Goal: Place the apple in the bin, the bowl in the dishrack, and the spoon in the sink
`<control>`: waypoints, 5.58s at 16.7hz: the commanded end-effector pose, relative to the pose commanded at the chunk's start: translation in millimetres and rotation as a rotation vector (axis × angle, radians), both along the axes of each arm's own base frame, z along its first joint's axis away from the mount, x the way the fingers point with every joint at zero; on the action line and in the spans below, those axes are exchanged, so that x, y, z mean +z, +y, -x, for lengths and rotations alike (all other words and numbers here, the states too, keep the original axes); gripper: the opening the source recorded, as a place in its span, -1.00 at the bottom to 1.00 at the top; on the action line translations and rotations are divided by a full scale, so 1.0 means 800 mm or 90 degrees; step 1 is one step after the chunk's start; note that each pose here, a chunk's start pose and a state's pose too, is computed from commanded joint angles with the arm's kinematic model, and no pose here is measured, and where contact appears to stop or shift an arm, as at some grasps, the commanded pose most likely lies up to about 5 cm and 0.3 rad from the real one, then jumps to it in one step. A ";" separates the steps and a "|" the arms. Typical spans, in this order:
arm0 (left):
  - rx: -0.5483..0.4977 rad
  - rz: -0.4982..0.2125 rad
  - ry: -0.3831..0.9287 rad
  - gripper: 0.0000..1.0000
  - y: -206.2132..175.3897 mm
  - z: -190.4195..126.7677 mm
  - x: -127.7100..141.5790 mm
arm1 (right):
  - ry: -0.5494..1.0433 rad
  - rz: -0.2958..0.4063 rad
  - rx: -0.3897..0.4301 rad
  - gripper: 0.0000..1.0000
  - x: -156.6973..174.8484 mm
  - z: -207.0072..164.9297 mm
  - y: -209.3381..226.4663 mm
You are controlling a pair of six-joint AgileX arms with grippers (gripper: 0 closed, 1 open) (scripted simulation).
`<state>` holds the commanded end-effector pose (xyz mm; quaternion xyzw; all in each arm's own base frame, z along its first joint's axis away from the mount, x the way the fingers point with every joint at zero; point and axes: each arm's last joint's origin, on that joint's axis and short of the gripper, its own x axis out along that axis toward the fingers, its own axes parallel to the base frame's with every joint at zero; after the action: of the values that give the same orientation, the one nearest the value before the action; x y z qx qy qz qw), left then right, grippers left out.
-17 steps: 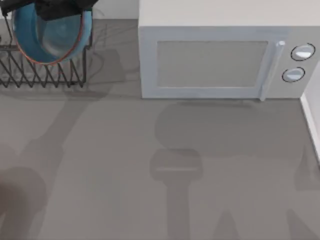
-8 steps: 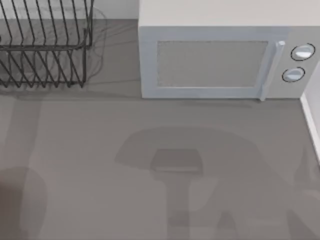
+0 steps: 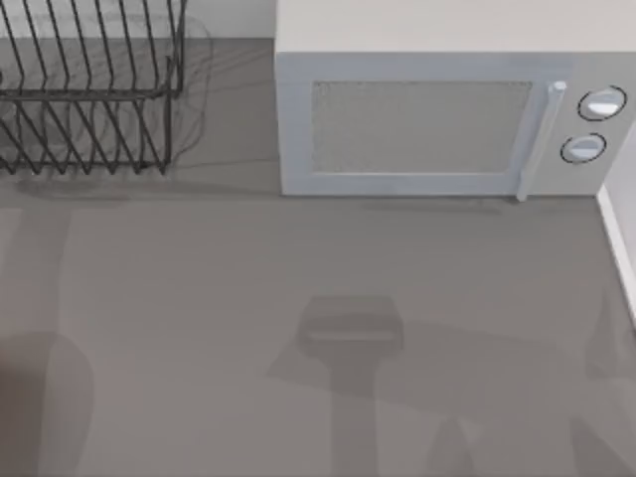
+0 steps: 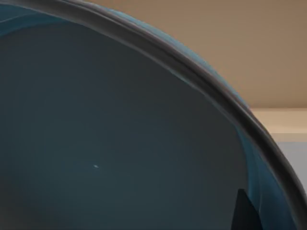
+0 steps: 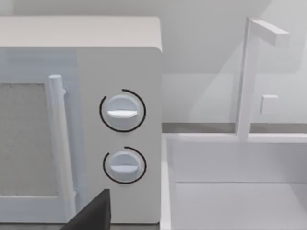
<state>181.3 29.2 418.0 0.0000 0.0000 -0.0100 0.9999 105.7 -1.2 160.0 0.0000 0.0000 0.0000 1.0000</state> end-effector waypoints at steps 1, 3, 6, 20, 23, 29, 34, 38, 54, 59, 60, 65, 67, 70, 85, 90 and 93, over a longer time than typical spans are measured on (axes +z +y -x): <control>0.000 0.000 0.000 -1.00 0.000 0.000 0.000 | 0.000 0.000 0.000 1.00 0.000 0.000 0.000; 0.000 0.000 0.001 -1.00 0.000 -0.001 0.001 | 0.000 0.000 0.000 1.00 0.000 0.000 0.000; -0.001 0.000 0.002 -1.00 0.003 -0.028 -0.006 | 0.000 0.000 0.000 1.00 0.000 0.000 0.000; 0.000 0.001 -0.010 -1.00 -0.002 -0.247 -0.229 | 0.000 0.000 0.000 1.00 0.000 0.000 0.000; 0.000 0.000 0.000 -1.00 -0.005 -0.250 -0.250 | 0.000 0.000 0.000 1.00 0.000 0.000 0.000; 0.000 0.000 0.000 -0.70 -0.005 -0.250 -0.250 | 0.000 0.000 0.000 1.00 0.000 0.000 0.000; 0.000 0.000 0.000 0.06 -0.005 -0.250 -0.250 | 0.000 0.000 0.000 1.00 0.000 0.000 0.000; 0.000 0.000 0.000 0.66 -0.005 -0.250 -0.250 | 0.000 0.000 0.000 1.00 0.000 0.000 0.000; -0.001 -0.004 0.015 1.00 -0.009 -0.226 -0.241 | 0.000 0.000 0.000 1.00 0.000 0.000 0.000; 0.000 -0.002 0.043 1.00 -0.018 -0.151 -0.220 | 0.000 0.000 0.000 1.00 0.000 0.000 0.000; 0.001 0.000 0.042 1.00 -0.021 -0.130 -0.214 | 0.000 0.000 0.000 1.00 0.000 0.000 0.000; 0.003 0.010 -0.009 1.00 -0.031 -0.013 -0.200 | 0.000 0.000 0.000 1.00 0.000 0.000 0.000; 0.004 0.012 -0.027 1.00 -0.034 0.028 -0.213 | 0.000 0.000 0.000 1.00 0.000 0.000 0.000; 0.006 0.010 -0.033 1.00 -0.036 0.070 -0.249 | 0.000 0.000 0.000 1.00 0.000 0.000 0.000; 0.013 0.000 0.000 1.00 -0.038 0.095 -0.323 | 0.021 -0.002 -0.013 1.00 0.007 0.000 -0.002; 0.013 0.000 0.000 1.00 -0.038 0.095 -0.323 | 0.199 -0.025 -0.085 1.00 0.037 -0.012 -0.018; 0.013 0.000 0.000 1.00 -0.038 0.095 -0.323 | 0.383 -0.060 -0.140 1.00 0.050 -0.034 -0.035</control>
<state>105.7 -1.2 160.0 0.0000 0.0000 0.0000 1.0000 132.6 -29.4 199.9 0.0464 0.2953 -0.1078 0.9482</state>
